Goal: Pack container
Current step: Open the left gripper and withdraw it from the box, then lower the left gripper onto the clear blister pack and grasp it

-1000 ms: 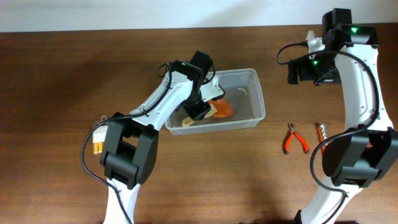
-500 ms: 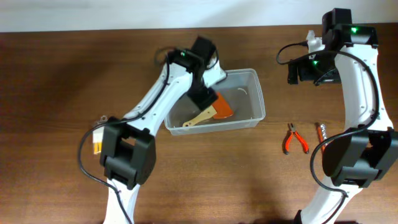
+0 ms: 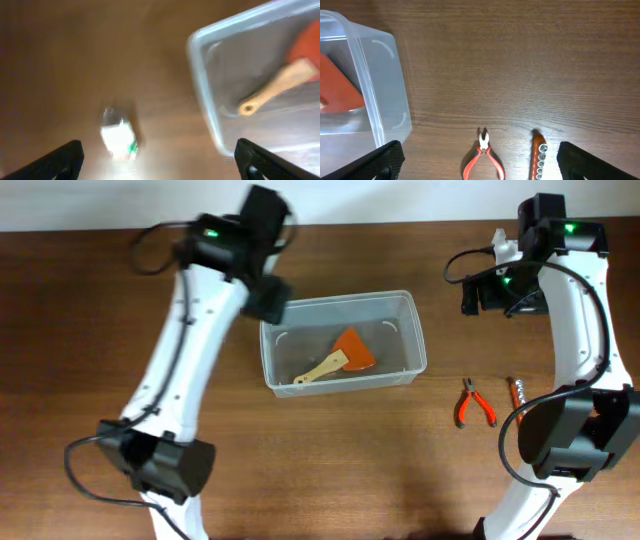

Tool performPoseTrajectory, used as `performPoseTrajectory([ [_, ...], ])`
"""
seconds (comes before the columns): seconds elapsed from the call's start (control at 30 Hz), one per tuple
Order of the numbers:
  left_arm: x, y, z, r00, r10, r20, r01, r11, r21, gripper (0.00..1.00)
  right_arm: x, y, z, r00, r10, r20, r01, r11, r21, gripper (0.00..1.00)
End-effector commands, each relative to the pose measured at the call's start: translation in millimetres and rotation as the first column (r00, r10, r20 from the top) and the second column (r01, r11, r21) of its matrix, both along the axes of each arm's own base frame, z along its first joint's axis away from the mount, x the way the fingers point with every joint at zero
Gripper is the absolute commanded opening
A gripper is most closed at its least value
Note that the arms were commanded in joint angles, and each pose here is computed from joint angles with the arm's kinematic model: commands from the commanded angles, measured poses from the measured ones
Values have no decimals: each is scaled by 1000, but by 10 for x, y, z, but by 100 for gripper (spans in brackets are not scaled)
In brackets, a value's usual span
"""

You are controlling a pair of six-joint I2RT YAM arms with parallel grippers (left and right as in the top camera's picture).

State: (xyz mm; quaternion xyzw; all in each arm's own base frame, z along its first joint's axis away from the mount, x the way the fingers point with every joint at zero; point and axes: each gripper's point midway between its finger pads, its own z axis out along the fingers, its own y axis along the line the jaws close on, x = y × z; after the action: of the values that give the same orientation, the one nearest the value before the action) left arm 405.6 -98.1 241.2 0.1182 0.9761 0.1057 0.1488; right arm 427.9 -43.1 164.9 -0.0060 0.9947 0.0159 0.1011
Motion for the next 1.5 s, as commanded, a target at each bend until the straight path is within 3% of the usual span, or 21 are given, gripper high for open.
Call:
performPoseTrajectory([
  [0.0,-72,477,166,970,242,34,-241,970,-34,98,-7,38,20,1000,-3,6,3,1000,25,99],
  [0.3,-199,1232,303,903,428,36,-425,903,-56,99,3,67,24,1000,0,11,-1,999,43,99],
  [0.53,-205,1457,-59,877,479,-28,-480,877,-22,99,5,67,25,1000,0,12,-1,999,42,99],
  [0.83,-307,1442,-979,903,381,-199,-390,921,-7,100,2,61,23,1000,0,10,0,999,39,99],
  [1.07,-408,1468,-1373,900,343,-270,-397,901,-176,99,2,61,23,1000,0,10,0,999,39,99],
  [1.47,-716,1641,-1872,880,333,-340,-392,912,-121,100,-18,64,19,1000,0,2,0,999,40,99],
])
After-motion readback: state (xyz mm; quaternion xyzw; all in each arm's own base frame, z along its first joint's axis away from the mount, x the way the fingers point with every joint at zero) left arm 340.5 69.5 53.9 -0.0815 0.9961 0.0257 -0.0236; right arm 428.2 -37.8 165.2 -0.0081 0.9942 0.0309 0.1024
